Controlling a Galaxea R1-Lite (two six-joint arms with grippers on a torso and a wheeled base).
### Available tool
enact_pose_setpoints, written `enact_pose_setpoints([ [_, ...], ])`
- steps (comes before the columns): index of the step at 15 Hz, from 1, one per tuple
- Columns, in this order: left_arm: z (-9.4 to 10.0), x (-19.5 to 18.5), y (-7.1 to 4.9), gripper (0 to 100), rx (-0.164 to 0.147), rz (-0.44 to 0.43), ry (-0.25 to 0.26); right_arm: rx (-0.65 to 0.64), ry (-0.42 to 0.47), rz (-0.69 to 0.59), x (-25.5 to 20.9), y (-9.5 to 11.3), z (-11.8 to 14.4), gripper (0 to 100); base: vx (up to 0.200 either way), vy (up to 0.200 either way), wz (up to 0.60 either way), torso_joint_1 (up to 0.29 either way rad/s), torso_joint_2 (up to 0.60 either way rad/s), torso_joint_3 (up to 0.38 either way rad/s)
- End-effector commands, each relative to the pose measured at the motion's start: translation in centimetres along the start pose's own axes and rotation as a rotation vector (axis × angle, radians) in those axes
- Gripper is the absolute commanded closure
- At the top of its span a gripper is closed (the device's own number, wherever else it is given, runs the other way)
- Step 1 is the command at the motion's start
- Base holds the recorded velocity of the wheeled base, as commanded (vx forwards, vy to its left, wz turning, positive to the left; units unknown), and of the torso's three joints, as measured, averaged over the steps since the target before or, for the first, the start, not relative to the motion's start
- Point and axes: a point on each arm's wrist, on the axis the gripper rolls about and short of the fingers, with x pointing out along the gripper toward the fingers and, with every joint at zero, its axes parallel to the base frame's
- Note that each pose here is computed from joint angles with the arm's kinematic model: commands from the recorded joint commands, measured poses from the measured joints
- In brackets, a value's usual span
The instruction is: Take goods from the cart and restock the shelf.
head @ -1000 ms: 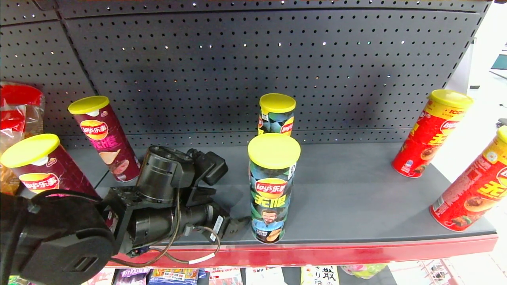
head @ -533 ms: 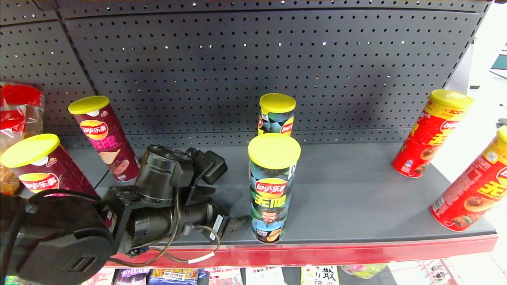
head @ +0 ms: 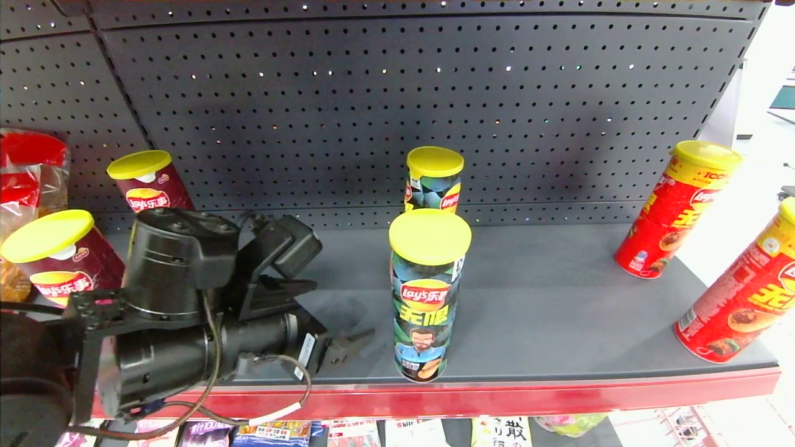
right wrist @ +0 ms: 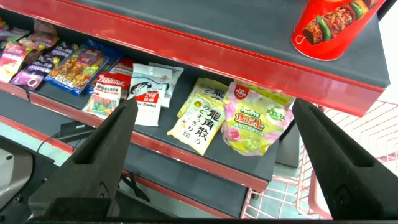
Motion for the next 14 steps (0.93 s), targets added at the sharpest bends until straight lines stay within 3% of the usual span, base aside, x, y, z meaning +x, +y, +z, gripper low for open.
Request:
enact_pose_setpoints([
  [1, 1.0, -3.6, -0.1, 0, 0.003, 0.0, -0.078, 0.001, 0.001, 0.001, 0.0, 0.0, 0.0, 0, 0.0, 0.0, 0.0, 0.0, 0.0, 0.0],
  [6, 1.6, -6.5, -0.1, 0, 0.004, 0.004, -0.104, 0.011, 0.001, 0.003, 0.0, 0.0, 0.0, 0, 0.0, 0.0, 0.0, 0.0, 0.0, 0.0],
  [8, 3.1, -9.1, 0.0, 0, 0.002, 0.03, -0.201, 0.018, 0.001, 0.001, 0.0, 0.0, 0.0, 0, 0.0, 0.0, 0.0, 0.0, 0.0, 0.0],
  [9, 3.2, -9.6, 0.0, 0, 0.004, 0.034, -0.213, 0.017, 0.002, 0.004, 0.0, 0.0, 0.0, 0, 0.0, 0.0, 0.0, 0.0, 0.0, 0.0],
  [11, 2.3, -14.2, 0.0, 0, -0.006, 0.097, -0.266, 0.041, 0.002, 0.009, 0.0, 0.0, 0.0, 0, 0.0, 0.0, 0.0, 0.0, 0.0, 0.0],
  [12, 1.2, -17.4, -0.1, 0, -0.012, 0.141, -0.294, 0.048, 0.002, 0.007, 0.0, 0.0, 0.0, 0, 0.0, 0.0, 0.0, 0.0, 0.0, 0.0],
  [14, -2.0, -22.1, 0.0, 0, -0.043, 0.279, -0.294, 0.06, 0.004, -0.015, 0.0, 0.0, 0.0, 0, 0.0, 0.0, 0.0, 0.0, 0.0, 0.0],
])
